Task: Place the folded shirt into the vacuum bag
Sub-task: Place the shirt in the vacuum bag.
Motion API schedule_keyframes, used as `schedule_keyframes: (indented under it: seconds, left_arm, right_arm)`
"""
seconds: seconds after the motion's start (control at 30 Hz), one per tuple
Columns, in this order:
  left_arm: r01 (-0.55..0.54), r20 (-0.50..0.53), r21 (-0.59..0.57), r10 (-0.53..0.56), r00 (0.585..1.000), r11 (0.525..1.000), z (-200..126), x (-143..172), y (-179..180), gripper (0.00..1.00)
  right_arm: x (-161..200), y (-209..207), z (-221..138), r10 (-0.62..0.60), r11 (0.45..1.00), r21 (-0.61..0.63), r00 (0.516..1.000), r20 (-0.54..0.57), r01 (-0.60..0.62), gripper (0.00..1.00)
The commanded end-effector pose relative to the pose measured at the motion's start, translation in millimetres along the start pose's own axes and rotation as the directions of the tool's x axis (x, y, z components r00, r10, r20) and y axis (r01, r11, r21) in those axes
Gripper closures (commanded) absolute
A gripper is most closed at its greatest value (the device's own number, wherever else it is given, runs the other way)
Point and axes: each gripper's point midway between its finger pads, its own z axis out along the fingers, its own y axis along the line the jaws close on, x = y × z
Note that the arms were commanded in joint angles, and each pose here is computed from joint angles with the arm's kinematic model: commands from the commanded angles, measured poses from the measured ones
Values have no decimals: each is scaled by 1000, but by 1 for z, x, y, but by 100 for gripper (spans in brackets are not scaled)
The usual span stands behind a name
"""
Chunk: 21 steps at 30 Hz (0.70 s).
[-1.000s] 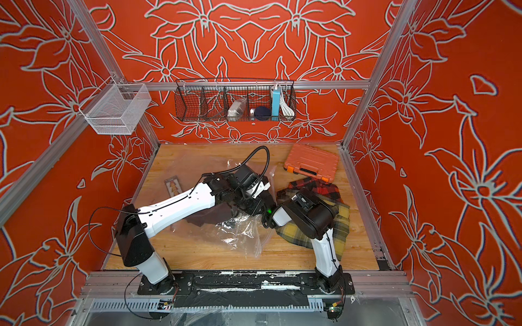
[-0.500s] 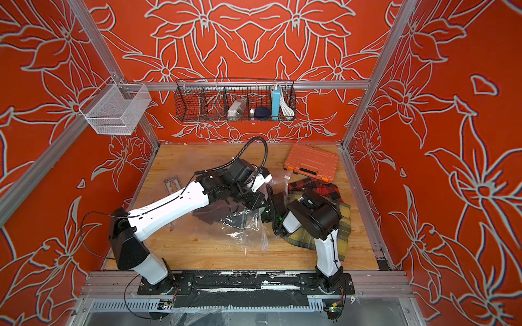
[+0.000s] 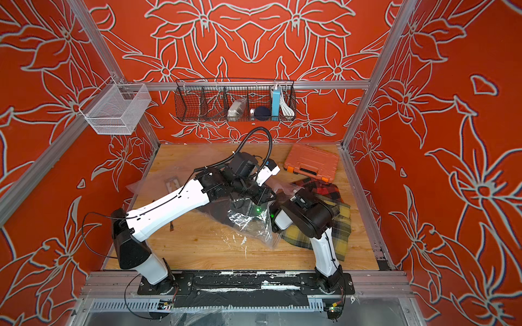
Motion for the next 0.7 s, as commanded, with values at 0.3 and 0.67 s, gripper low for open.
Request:
schedule_keyframes:
  seconds: [0.3, 0.67]
  left_arm:
    - [15, -50, 93, -10, 999, 996, 15, 28, -6, 100]
    - [16, -59, 33, -14, 998, 999, -3, 49, 12, 100]
  right_arm:
    - [-22, 24, 50, -10, 998, -57, 1000, -24, 9, 100]
    - [-40, 26, 81, 26, 1000, -14, 999, 27, -26, 99]
